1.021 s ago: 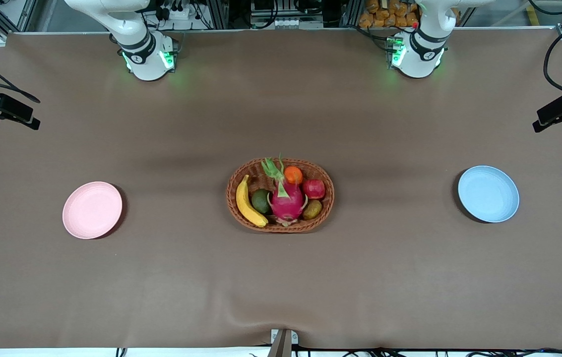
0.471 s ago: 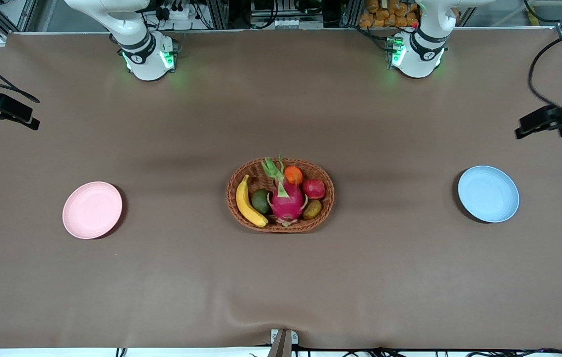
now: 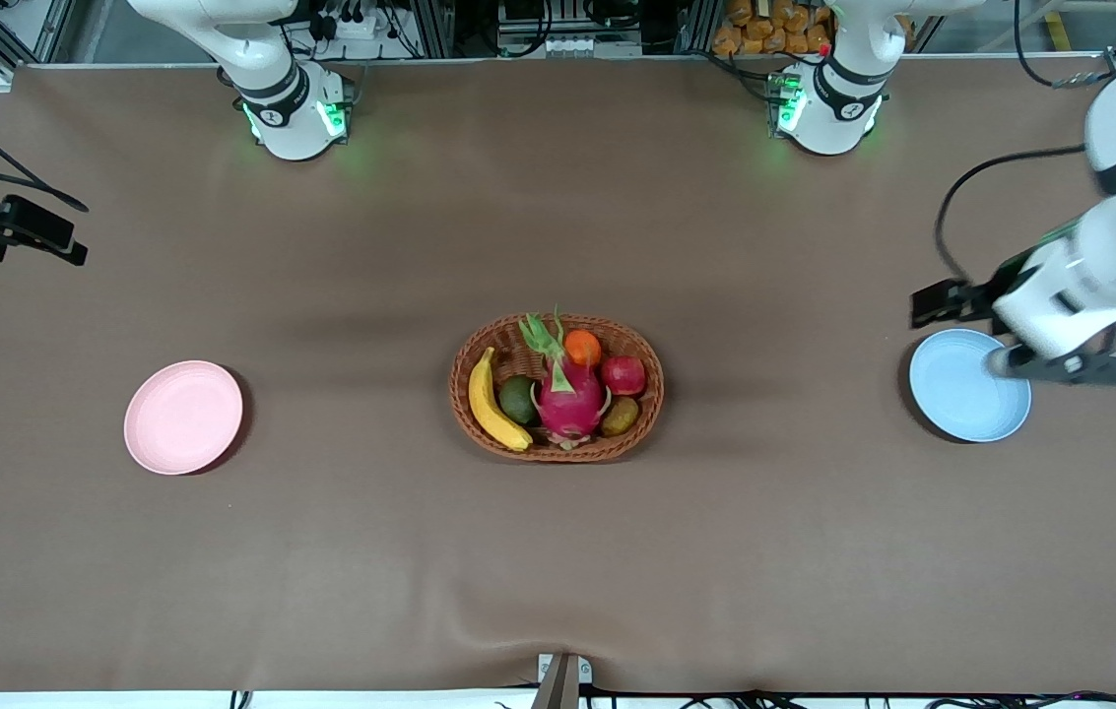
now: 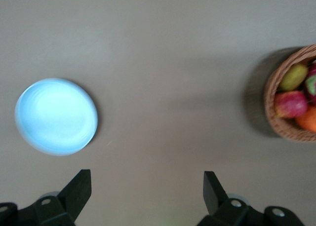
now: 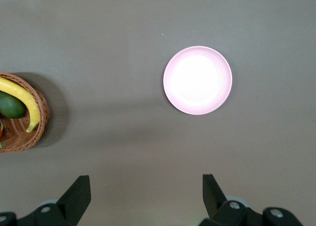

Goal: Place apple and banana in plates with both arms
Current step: 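Move the left gripper to the basket while the right gripper approaches it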

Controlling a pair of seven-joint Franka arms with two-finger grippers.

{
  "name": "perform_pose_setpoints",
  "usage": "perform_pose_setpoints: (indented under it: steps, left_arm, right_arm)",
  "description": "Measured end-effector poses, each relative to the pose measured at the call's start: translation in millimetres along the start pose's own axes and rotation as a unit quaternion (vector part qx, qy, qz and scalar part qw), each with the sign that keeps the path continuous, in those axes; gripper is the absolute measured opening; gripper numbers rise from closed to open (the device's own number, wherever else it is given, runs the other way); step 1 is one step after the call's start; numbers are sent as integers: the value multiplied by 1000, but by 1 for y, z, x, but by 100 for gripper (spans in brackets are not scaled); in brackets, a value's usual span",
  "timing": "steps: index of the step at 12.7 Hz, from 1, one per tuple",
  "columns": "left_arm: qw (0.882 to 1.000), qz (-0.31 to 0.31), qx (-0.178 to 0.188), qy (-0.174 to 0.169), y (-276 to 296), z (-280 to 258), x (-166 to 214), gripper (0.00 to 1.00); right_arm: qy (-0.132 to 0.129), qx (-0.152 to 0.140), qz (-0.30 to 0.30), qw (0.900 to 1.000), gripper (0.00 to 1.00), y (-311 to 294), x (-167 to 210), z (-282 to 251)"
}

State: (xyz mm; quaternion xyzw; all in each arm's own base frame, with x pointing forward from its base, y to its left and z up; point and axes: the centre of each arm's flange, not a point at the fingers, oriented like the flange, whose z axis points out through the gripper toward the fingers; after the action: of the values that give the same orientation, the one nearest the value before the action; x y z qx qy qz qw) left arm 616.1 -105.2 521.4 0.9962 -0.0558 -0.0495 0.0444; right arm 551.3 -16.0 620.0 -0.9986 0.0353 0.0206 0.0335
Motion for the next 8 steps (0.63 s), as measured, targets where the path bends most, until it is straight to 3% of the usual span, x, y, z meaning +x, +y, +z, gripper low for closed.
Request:
perform_pose_setpoints:
  steps: [2,5,8]
  left_arm:
    - [999,17,-31,-7,29,33,16,100]
    - [998,54,-39,4,81,77,35,100]
    - [994,100,-43,23,153,128,44,100]
  right_arm:
    - [-2,1,-22,1000,100,-28,19,22]
    - [-8,8,-58,998,100,-81,60,68]
    - [21,12,-97,995,100,-145,95,126]
